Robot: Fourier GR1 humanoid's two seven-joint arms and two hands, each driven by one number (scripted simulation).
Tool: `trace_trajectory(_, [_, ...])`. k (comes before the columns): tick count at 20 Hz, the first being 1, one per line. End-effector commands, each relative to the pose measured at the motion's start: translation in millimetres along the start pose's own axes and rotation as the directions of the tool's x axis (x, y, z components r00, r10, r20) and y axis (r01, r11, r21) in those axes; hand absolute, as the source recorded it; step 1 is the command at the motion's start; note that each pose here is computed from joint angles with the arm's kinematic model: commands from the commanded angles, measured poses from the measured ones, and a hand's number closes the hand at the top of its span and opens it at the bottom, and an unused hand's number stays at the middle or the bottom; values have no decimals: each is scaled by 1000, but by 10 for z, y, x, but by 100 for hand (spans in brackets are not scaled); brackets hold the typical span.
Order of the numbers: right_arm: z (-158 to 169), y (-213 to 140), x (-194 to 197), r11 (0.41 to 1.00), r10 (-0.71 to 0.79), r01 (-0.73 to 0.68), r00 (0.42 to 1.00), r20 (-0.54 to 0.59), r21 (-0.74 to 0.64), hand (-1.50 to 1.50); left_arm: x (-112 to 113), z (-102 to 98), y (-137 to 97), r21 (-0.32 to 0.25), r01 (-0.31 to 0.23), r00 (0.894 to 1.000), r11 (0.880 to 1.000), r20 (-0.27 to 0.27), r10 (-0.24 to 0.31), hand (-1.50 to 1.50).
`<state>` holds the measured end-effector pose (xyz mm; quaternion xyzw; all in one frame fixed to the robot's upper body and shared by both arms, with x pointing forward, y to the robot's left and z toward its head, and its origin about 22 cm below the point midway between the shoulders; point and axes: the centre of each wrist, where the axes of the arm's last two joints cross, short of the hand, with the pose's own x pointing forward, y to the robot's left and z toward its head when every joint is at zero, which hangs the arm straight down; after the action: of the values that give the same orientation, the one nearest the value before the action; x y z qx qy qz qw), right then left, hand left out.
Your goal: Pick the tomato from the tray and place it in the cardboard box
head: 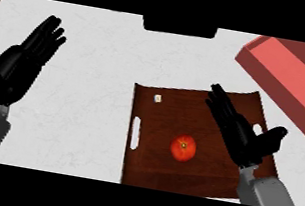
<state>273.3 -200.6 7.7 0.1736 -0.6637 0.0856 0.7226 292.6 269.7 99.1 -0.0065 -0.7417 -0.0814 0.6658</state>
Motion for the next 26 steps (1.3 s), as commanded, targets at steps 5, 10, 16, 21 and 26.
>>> trace_trajectory(5, [58, -374, 1385, 941, 335, -320, 839, 428, -109, -150, 103, 16, 80, -51, 256, 964, 965, 91, -251, 0])
trace_trajectory(10, [372, -793, 1467, 746, 662, -637, 677, 321, -193, -150, -297, 192, -6, -128, 284, 957, 950, 100, -272, 0])
trace_trajectory(16, [539, -791, 1269, 549, 767, -829, 450, 457, -106, -150, -282, 129, -42, -141, 285, 956, 948, 109, -271, 0])
trace_trajectory(21, [564, -623, 1461, 393, 844, -919, 343, 413, -41, -150, -344, 135, 51, -143, 279, 958, 950, 106, -265, 0])
trace_trajectory(26, [611, -296, 1504, 124, 919, -986, 157, 362, 114, -150, -292, 89, -15, -126, 286, 957, 950, 98, -275, 0])
